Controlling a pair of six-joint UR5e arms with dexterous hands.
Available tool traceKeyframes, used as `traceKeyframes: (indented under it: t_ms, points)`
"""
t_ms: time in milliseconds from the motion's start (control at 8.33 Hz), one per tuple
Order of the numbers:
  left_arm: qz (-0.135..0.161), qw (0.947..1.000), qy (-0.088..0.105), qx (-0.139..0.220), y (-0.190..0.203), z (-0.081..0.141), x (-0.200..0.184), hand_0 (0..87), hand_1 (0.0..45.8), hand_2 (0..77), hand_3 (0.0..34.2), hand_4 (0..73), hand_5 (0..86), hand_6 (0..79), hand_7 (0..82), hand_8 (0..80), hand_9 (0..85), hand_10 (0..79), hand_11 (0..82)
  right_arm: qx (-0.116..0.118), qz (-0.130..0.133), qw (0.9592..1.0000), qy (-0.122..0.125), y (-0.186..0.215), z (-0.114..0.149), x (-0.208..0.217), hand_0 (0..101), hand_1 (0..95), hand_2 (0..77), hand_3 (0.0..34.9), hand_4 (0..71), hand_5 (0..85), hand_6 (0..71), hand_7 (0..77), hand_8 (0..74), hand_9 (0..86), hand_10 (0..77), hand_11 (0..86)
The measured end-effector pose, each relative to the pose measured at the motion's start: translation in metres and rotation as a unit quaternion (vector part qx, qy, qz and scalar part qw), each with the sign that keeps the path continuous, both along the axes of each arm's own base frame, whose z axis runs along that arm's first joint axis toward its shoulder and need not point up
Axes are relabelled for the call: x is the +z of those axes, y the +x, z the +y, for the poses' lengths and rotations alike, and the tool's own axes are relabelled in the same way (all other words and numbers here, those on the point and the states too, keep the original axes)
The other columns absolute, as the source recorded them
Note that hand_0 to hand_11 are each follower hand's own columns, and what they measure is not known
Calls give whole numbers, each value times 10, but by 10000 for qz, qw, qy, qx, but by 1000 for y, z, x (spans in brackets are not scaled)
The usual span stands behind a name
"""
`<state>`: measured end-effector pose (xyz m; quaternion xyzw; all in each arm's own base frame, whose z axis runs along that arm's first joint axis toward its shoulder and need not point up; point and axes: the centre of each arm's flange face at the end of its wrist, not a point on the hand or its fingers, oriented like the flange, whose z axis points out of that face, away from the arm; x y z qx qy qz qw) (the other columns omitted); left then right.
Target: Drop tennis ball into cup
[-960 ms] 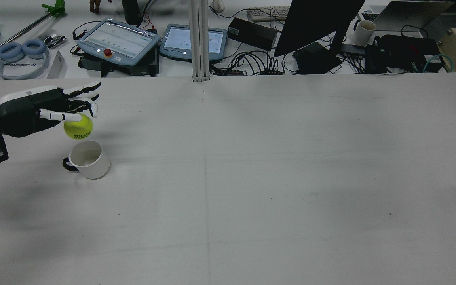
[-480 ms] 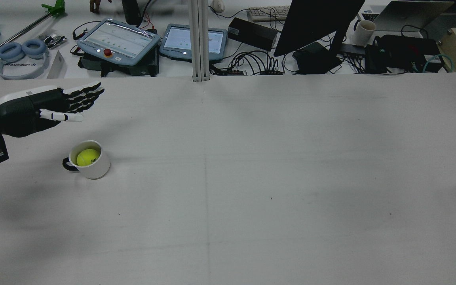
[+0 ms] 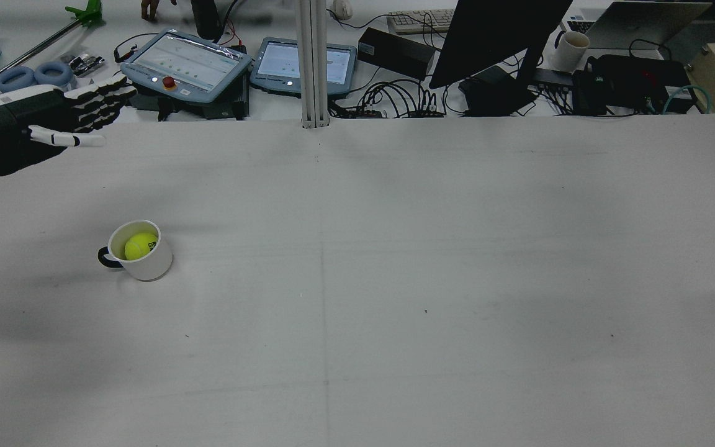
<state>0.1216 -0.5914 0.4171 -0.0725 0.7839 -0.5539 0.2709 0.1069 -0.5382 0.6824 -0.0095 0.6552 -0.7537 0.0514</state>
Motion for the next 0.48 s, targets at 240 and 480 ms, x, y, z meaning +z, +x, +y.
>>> traceKeyframes:
  t_ms: [240, 480]
  points:
    - [-56, 9942, -306, -1028, -103, -28, 18, 459, 213, 207, 0, 11, 5, 0, 49, 0, 5, 0, 0, 0, 0, 10000, 2, 0, 0, 0, 0, 5, 5, 0, 0, 0, 0, 0, 0, 0, 0, 5]
    - [-132, 9855, -663, -1555, -169, -17, 57, 497, 262, 175, 0, 11, 11, 5, 65, 0, 5, 0, 0, 0, 0, 10000, 7, 0, 0, -1, 0, 5, 5, 0, 0, 0, 0, 0, 0, 0, 0, 5]
